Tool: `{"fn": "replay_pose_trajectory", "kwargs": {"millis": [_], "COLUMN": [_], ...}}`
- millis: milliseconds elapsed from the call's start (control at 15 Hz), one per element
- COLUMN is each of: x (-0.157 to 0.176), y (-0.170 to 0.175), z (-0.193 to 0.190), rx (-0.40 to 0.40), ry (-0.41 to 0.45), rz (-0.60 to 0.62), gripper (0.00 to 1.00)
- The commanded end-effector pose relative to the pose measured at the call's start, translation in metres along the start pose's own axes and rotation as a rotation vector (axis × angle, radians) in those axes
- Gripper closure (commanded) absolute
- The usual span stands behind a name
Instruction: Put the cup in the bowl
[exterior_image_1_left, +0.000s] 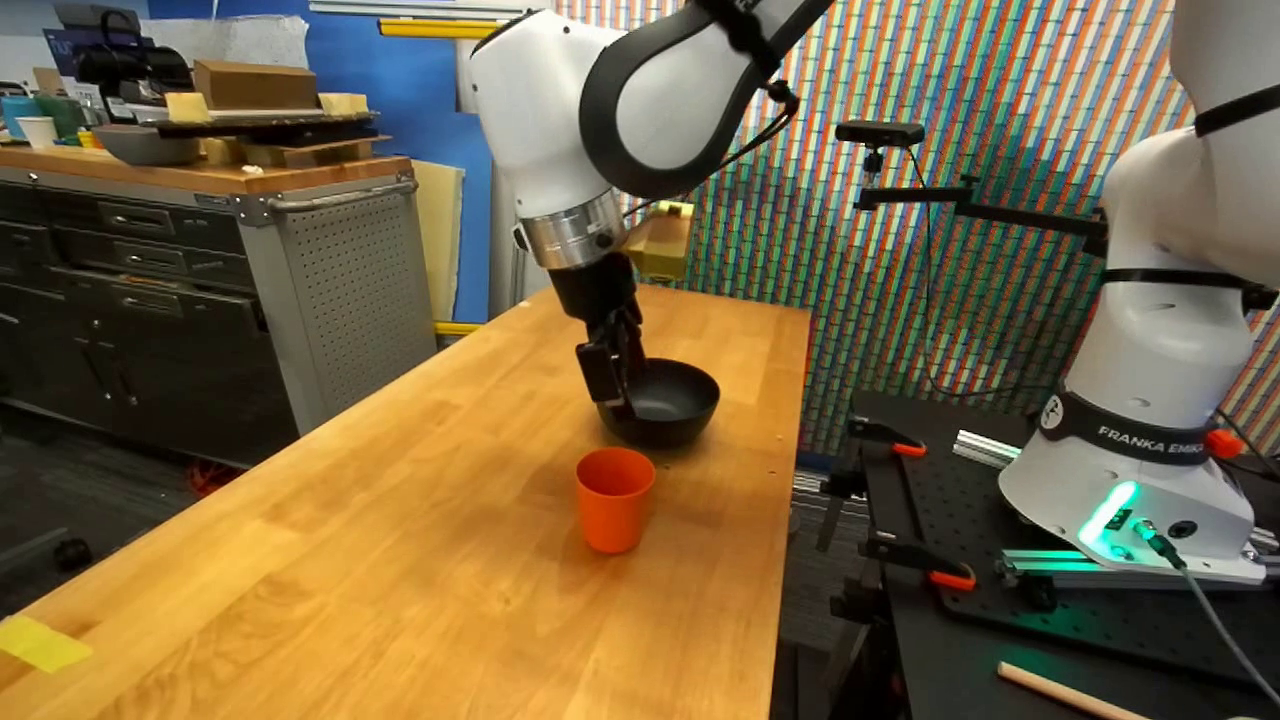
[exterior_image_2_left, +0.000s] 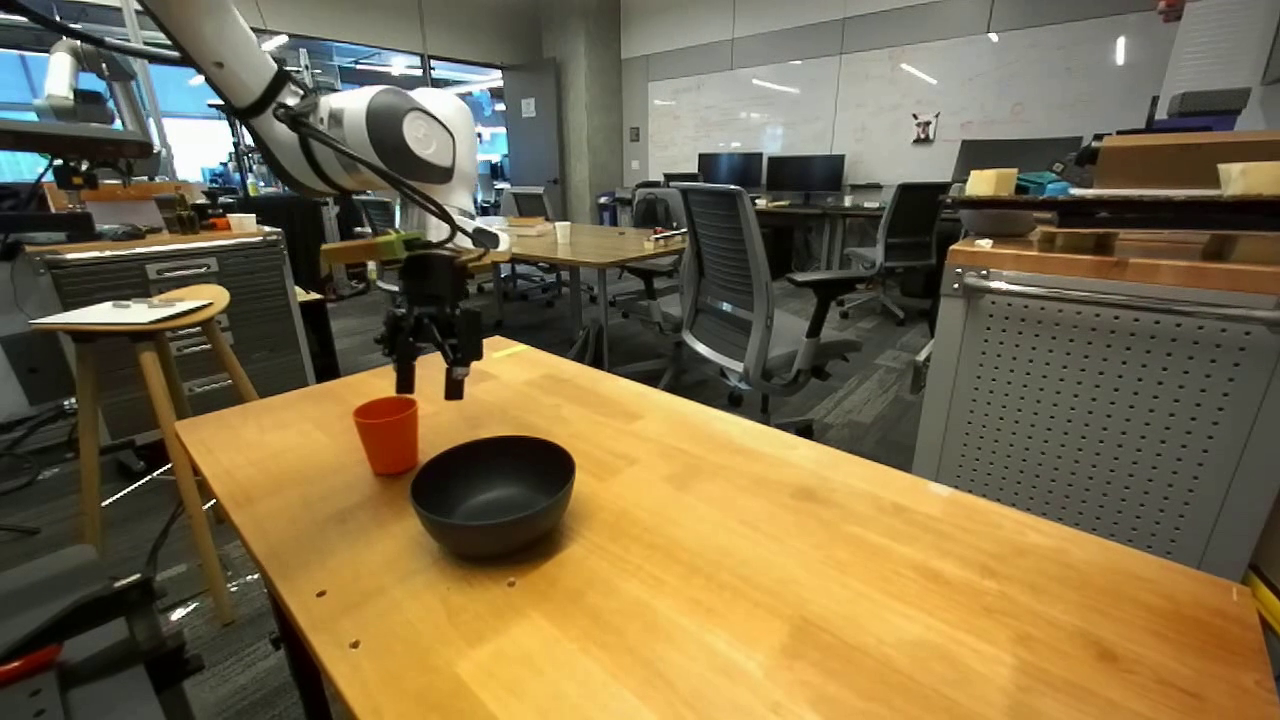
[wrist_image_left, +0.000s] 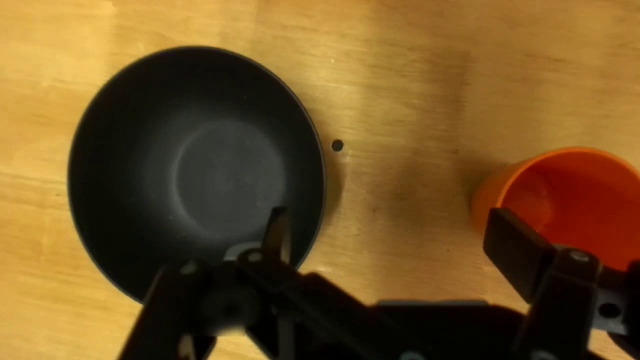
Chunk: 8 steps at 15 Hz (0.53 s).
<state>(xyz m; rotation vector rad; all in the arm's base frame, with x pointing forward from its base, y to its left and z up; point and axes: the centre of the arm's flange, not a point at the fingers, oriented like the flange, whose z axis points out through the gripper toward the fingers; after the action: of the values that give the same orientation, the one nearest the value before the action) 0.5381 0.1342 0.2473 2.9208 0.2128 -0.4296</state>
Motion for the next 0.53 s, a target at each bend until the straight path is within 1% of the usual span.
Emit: {"fn": "replay_pose_trajectory", "kwargs": {"millis": [0,200,467], "x": [0.053,0.064,0.065], "y": [-0.015,-0.023,-0.02], "z": [0.007,0.015,0.01], "rx": [-0.008,0.017,0.03], "ry": [-0.055,-0.106,-0.147], "rz": [0.004,0.009,0.032], "gripper": [0.0,0.0,0.0]}}
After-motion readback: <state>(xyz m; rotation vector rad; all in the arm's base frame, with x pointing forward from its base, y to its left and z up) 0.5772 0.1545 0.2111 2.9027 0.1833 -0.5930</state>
